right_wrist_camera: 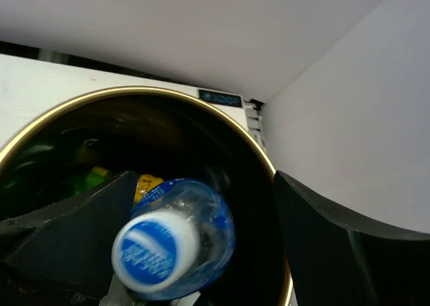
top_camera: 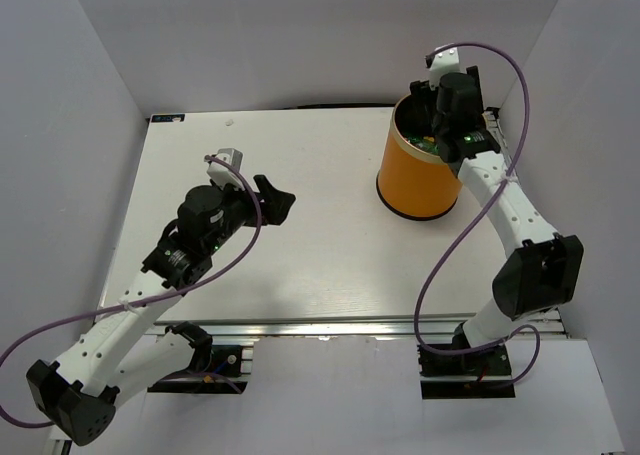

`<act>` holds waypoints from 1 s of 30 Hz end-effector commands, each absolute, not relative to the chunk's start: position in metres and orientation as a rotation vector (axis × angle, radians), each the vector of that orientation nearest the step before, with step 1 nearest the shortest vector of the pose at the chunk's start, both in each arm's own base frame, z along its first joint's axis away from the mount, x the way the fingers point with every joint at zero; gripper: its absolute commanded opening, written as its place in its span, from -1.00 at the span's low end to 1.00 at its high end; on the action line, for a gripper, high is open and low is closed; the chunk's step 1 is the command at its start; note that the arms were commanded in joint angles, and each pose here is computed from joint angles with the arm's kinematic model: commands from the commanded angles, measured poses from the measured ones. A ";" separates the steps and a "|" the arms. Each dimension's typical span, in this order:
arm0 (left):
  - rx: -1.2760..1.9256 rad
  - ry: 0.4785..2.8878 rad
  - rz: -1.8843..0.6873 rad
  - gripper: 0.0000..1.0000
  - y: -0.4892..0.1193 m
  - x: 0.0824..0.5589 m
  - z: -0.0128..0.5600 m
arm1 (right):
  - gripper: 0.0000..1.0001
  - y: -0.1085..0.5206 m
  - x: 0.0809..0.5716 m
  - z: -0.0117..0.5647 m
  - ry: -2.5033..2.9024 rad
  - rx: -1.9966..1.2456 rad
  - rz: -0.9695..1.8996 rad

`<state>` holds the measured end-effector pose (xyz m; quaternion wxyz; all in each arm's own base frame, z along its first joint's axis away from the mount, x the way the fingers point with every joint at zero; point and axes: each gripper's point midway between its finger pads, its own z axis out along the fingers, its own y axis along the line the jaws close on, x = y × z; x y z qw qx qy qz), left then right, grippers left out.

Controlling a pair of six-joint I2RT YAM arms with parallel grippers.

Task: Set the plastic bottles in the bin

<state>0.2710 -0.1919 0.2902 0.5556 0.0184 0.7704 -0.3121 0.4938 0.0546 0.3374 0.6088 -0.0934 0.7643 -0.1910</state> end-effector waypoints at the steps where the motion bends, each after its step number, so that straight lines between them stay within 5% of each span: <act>1: 0.042 1.804 -0.729 0.96 -0.190 0.271 0.299 | 0.79 0.073 0.471 0.398 1.611 -0.242 -0.272; 13: -0.033 1.925 -0.698 0.96 -0.179 0.259 0.290 | 0.79 0.116 0.389 0.456 1.580 -0.303 0.170; 21: -0.143 2.053 -0.612 0.96 -0.151 0.235 0.266 | 0.79 0.119 0.282 0.320 1.913 -0.212 0.454; 30: -0.241 2.134 -0.441 0.96 -0.110 0.209 0.232 | 0.79 0.059 0.215 0.232 2.014 0.087 0.279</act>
